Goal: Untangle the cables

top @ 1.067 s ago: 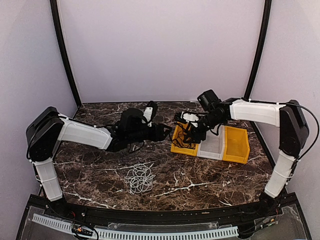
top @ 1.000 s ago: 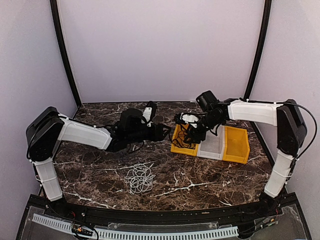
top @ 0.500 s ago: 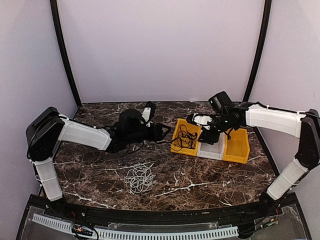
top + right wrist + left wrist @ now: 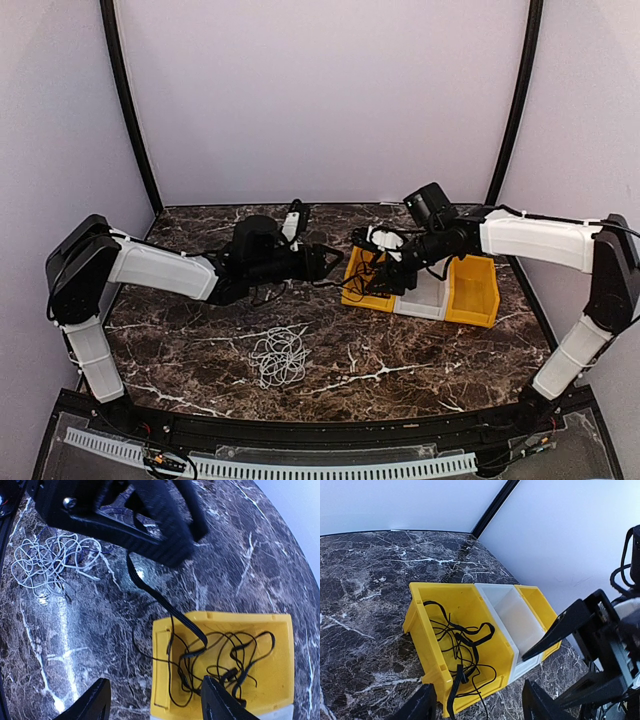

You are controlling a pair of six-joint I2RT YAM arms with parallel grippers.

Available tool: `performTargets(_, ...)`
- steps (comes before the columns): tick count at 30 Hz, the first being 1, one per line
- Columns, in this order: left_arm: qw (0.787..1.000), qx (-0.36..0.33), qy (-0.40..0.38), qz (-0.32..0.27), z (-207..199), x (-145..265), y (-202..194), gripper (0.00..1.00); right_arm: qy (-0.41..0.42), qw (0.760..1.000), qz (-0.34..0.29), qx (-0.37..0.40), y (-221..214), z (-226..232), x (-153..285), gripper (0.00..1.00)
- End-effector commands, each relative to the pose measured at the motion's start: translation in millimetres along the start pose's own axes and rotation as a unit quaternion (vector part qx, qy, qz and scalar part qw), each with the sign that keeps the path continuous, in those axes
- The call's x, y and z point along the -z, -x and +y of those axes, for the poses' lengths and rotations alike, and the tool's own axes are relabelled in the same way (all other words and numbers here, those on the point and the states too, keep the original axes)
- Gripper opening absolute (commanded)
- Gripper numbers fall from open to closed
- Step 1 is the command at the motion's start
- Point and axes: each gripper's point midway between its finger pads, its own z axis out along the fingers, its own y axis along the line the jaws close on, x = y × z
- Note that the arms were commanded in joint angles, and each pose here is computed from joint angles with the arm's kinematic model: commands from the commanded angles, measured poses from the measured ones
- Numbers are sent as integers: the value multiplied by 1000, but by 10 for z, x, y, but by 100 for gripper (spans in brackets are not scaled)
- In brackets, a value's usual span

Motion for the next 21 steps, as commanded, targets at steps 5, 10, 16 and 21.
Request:
performTargets(5, 999, 47, -1, -14, -71, 108, 175, 60, 9, 998, -35, 52, 191, 151, -510, 67)
performTargets(10, 996, 83, 19, -14, 41, 119, 146, 59, -28, 996, -29, 81, 238, 144, -696, 73)
performTargets(16, 993, 118, 12, -15, 50, 115, 151, 59, -123, 986, -6, 112, 246, 8, -872, 73)
performTargets(21, 990, 141, 1, -16, 44, 105, 162, 59, -173, 978, -1, 115, 247, -122, -957, 70)
